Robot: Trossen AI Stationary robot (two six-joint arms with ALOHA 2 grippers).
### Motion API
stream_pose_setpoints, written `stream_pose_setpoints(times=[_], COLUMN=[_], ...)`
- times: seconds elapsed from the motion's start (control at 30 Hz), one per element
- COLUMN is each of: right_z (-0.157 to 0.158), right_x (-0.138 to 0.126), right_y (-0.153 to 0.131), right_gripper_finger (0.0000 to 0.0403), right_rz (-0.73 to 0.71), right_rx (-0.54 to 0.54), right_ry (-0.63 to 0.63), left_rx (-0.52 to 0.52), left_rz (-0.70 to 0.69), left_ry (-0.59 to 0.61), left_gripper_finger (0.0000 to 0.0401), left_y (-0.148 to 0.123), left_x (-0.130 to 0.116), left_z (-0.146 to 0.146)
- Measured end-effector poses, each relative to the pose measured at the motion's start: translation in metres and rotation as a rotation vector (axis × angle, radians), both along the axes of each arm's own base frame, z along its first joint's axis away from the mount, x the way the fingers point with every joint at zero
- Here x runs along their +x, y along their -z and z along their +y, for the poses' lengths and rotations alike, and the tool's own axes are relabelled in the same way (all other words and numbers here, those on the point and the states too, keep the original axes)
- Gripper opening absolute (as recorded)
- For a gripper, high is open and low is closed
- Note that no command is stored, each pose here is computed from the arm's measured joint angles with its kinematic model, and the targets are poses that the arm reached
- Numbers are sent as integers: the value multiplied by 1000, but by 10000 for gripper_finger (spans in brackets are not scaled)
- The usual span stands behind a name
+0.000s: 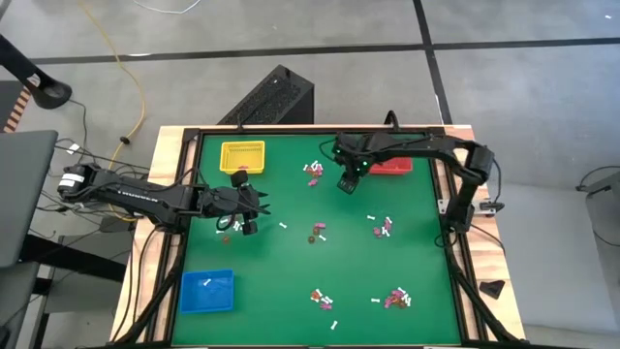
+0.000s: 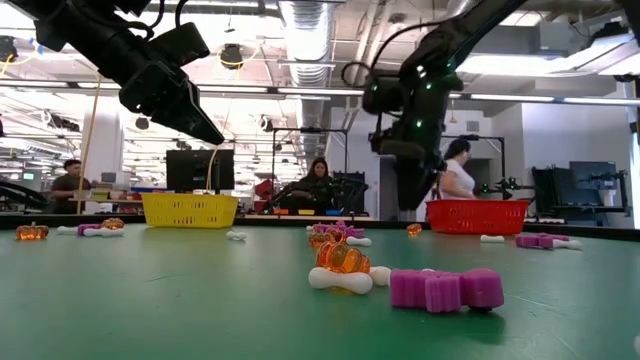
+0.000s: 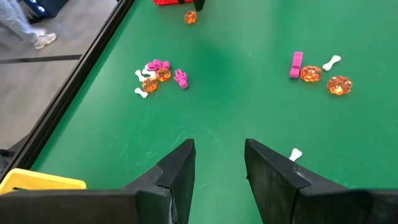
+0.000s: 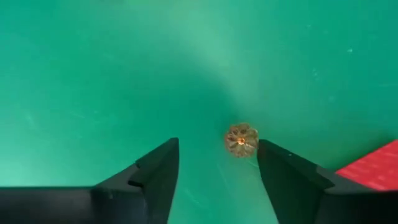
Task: Sort Halloween decoration
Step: Put the pumpkin toy into the orange bin
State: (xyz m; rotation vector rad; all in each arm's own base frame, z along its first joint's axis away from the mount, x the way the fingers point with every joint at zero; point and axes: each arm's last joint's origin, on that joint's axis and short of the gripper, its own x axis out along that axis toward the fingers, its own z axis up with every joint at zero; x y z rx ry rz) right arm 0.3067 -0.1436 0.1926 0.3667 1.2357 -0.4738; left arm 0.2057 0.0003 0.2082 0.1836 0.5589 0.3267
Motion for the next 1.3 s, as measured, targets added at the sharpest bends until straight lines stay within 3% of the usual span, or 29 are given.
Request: stream_pose_setpoints(times=[0.27, 0.6, 0.97, 1.1, 1.3], right_z=[-8, -10, -10, -8, -8], right_x=[15, 11, 19, 19, 19], right_y=[7, 10, 38, 39, 33], right_gripper_finger=[259, 259, 257, 231, 148], right_rz=[69, 154, 213, 216, 232], right_rx=[-11, -30, -6, -5, 3], right_ry=[10, 62, 61, 55, 62], left_rx=[0, 0, -9, -9, -2], left_rz=[0, 2, -2, -2, 1], left_ry=[0, 3, -2, -1, 1], left_gripper_finger=[130, 130, 130, 130, 130], left_y=[0, 0, 0, 0, 0], left_x=[0, 0, 0, 0, 0], left_z=[0, 0, 0, 0, 0])
